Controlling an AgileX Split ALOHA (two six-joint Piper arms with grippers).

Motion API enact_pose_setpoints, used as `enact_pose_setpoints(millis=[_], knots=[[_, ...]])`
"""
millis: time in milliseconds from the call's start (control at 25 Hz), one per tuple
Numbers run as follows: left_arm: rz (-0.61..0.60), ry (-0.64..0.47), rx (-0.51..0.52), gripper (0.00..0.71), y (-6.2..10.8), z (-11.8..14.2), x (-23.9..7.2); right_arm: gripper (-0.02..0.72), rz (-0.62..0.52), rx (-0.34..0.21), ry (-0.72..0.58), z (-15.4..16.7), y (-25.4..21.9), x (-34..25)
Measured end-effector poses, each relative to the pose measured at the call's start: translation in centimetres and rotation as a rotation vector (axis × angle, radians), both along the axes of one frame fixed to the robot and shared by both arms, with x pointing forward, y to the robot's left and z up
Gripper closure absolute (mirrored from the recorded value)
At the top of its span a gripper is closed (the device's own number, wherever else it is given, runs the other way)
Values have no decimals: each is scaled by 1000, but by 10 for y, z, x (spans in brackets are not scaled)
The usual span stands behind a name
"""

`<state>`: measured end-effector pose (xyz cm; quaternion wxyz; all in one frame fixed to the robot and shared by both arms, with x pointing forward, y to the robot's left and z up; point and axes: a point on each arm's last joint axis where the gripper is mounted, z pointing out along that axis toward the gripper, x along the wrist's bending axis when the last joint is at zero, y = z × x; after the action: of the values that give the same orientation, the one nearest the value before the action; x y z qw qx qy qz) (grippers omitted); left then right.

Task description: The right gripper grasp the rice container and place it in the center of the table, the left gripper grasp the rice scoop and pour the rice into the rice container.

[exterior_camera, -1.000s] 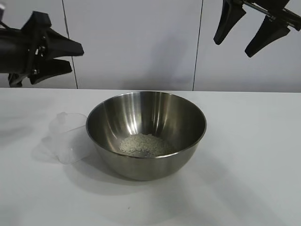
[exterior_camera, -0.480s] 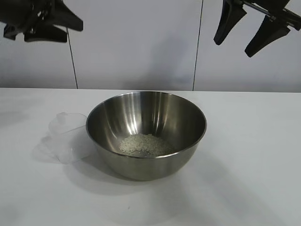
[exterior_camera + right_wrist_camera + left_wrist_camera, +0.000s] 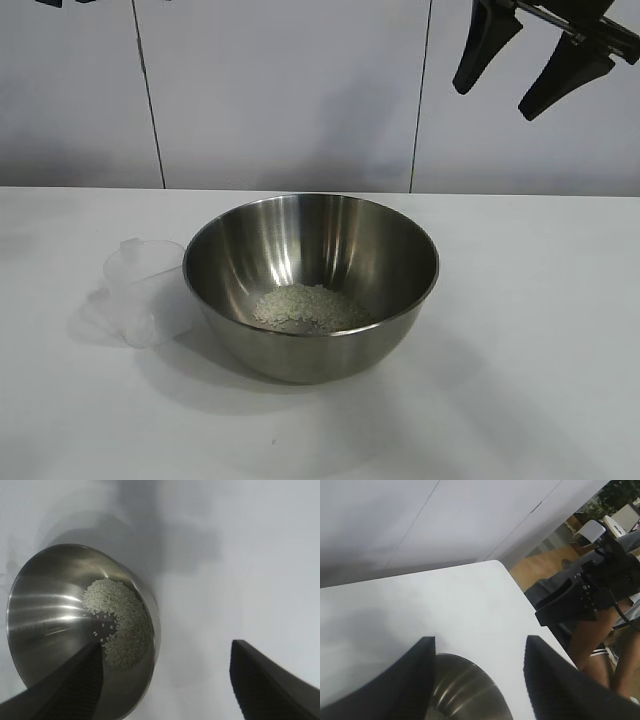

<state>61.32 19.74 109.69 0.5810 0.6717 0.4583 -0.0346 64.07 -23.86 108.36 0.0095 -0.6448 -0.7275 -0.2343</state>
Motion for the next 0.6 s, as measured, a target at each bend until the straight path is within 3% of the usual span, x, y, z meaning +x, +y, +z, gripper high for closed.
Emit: enact_pose_setpoints(millis=[120,320,600], knots=[[154,76,-81,324,5,2,9,209,1,2,0,0,0,0],[429,182,-305,326,18,4,23,209,2,4,0,0,0,0],[904,551,-692,326,46,-48,23,209,1,5,-3,0,0,0]])
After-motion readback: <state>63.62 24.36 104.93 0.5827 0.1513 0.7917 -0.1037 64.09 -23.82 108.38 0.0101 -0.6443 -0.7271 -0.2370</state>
